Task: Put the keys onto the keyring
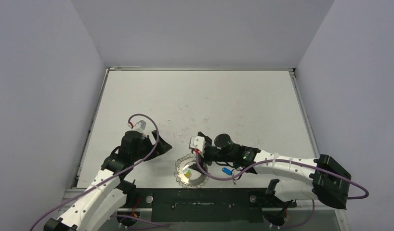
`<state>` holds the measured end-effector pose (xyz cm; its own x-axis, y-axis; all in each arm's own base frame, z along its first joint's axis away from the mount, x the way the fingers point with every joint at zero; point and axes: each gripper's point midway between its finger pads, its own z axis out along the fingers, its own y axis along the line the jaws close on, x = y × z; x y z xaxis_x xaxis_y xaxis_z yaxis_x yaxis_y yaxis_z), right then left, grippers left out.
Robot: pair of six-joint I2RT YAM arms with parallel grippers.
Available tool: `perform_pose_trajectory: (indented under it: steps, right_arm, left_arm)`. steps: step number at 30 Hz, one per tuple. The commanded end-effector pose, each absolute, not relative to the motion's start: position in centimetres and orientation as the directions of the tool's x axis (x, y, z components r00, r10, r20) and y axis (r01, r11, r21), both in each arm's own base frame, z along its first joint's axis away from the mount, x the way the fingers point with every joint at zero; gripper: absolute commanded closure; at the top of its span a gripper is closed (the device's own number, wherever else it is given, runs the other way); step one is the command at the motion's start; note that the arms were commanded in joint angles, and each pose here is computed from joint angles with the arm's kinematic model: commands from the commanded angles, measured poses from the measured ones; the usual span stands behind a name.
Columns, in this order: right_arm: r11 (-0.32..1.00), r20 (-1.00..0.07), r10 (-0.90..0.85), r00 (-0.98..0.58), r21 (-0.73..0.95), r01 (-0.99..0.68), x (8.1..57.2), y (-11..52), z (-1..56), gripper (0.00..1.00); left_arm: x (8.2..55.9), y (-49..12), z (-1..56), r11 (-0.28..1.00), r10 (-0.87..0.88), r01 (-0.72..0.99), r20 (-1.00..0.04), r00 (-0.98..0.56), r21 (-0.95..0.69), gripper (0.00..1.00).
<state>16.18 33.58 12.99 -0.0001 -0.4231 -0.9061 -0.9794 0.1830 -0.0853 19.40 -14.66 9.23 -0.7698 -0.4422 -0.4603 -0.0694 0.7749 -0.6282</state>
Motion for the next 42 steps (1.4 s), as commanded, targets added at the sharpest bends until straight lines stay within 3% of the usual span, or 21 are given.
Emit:
perform_pose_trajectory:
  steps: [1,6,13,20,31,37,42]
  right_arm:
    - [0.195,-0.868,-0.428,0.253,-0.362,-0.912,17.2,33.6,14.9,0.0]
    - [0.195,-0.863,-0.426,0.271,-0.38,-0.904,17.6,34.1,15.2,0.0]
    - [0.202,-0.889,-0.455,0.06,-0.168,-0.965,19.0,35.5,13.2,0.0]
    - [0.061,-0.86,-0.445,0.251,-0.309,-0.949,15.5,37.1,12.5,0.0]
    - [-0.099,-0.85,-0.381,0.364,-0.354,-0.93,9.5,40.0,11.3,0.34]
    - [-0.259,-0.748,-0.438,0.499,-0.426,-0.867,6.9,40.7,8.9,0.45]
    - [-0.314,-0.705,-0.454,0.545,-0.446,-0.838,6.0,40.6,7.9,0.53]
  left_arm:
    - [20.2,-14.1,11.9,0.753,-0.495,-0.058,-0.506,-0.707,-0.656,0.16]
    - [20.8,-13.2,15.0,0.763,-0.506,-0.006,-0.591,-0.628,-0.647,0.19]
    - [20.8,-11.2,18.4,0.835,-0.435,0.062,-0.724,-0.535,-0.547,0.19]
    - [20.8,-11.4,17.8,0.84,-0.424,0.034,-0.696,-0.579,-0.541,0.18]
    - [20.5,-9.5,18.6,0.934,-0.232,0.081,-0.764,-0.603,-0.347,0.18]
    - [20.6,-9.6,18.2,0.936,-0.22,0.086,-0.759,-0.613,-0.341,0.18]
    - [20.6,-9.6,18.4,0.935,-0.222,0.093,-0.768,-0.6,-0.343,0.18]
